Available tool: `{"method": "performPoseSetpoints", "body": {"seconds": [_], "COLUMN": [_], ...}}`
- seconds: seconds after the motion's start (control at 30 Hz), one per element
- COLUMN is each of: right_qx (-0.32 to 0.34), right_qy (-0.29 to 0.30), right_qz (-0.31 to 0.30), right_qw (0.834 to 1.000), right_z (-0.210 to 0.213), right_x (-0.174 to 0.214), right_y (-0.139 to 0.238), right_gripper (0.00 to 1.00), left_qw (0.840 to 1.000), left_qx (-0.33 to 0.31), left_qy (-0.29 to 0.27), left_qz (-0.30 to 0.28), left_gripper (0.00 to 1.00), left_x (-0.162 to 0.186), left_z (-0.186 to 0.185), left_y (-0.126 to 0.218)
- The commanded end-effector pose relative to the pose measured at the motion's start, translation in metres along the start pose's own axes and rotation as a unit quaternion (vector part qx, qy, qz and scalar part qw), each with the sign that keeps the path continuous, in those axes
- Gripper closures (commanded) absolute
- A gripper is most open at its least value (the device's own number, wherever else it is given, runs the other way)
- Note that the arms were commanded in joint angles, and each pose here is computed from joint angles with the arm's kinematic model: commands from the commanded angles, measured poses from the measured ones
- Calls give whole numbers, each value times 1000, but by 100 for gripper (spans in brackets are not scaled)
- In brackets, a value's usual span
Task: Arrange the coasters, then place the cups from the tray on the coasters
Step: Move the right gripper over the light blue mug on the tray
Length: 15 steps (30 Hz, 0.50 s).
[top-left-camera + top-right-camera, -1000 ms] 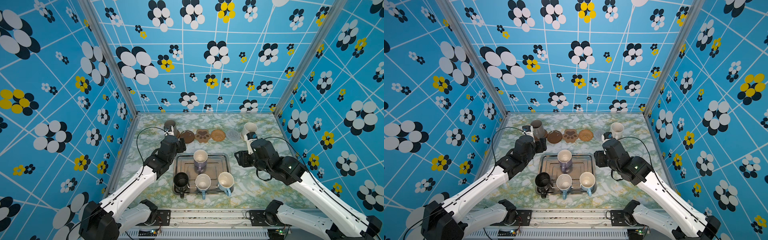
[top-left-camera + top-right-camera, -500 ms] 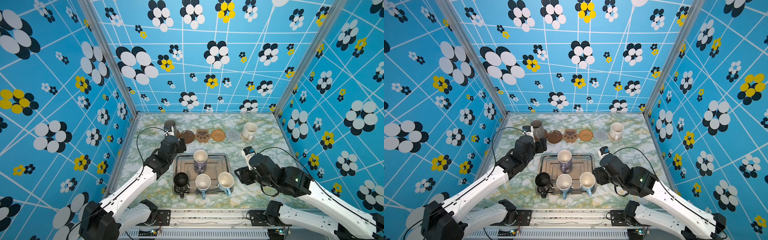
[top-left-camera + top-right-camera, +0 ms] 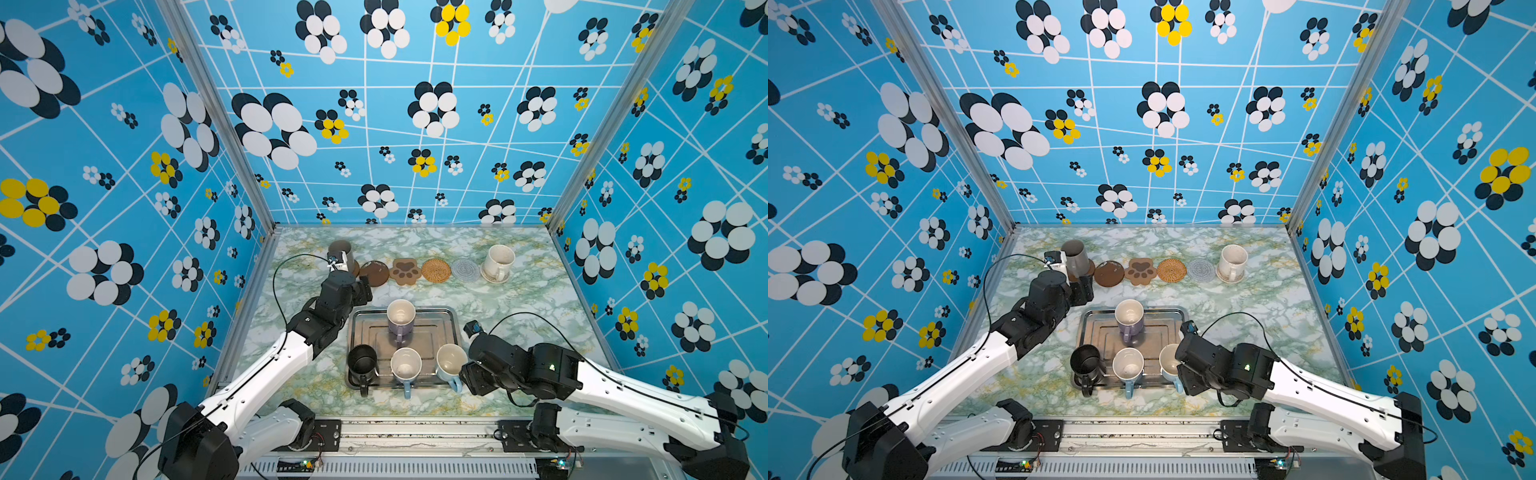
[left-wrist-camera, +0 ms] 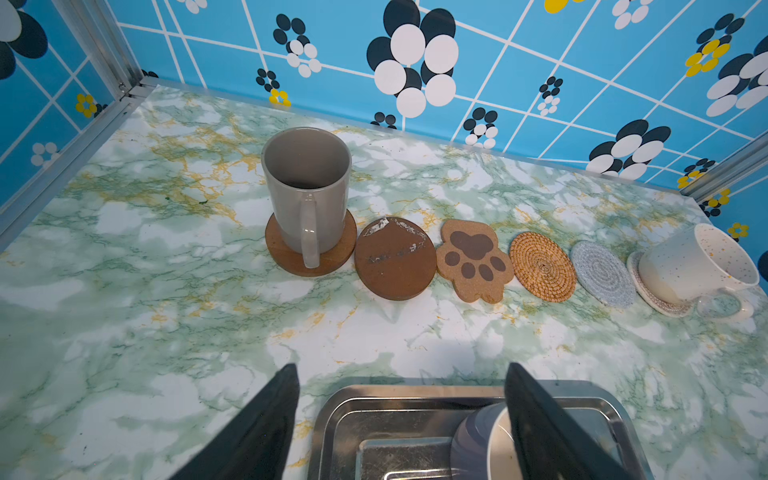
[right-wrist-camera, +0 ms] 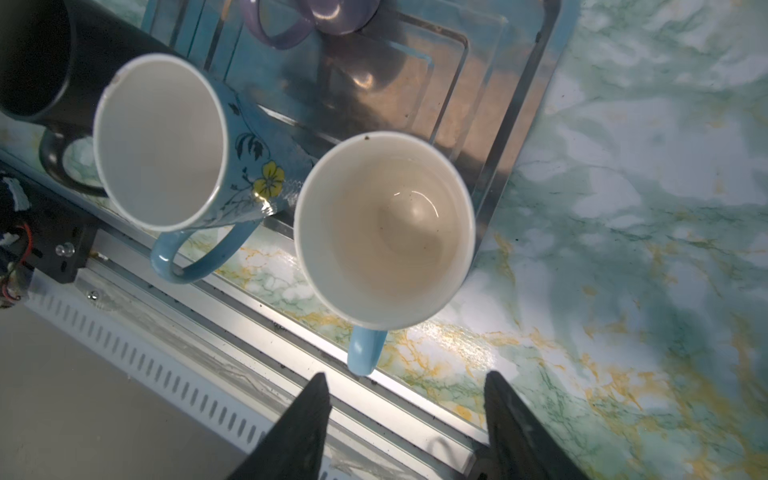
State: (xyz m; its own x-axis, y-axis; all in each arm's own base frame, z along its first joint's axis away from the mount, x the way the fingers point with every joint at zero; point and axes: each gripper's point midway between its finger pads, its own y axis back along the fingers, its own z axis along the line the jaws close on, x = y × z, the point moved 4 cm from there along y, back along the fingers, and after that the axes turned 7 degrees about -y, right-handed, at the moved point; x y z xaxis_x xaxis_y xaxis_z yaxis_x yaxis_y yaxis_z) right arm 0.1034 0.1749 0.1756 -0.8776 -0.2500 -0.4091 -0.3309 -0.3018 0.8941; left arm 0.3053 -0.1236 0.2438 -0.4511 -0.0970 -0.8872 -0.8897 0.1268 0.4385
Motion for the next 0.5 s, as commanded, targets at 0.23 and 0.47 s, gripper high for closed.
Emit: {"method": "performPoseSetpoints", "body": {"seconds": [0.23,0.47], "right_qx": [-18,-10], "right_qy": [6,-2], "right_qz": [37,40], "right_qw": [999,999], "right_z": [17,16], "right_x": [17,20], "right_y": [-29,-44], "right_gripper": [38,38], "left_qw": [1000,1000], "left_qx": [1,2], "left_qy": [9,9], "left_qz": [-2,-1], "left_gripper": [21,21], "left_x": [2,3], "left_z": [3,2], "left_y": [0,-2]}}
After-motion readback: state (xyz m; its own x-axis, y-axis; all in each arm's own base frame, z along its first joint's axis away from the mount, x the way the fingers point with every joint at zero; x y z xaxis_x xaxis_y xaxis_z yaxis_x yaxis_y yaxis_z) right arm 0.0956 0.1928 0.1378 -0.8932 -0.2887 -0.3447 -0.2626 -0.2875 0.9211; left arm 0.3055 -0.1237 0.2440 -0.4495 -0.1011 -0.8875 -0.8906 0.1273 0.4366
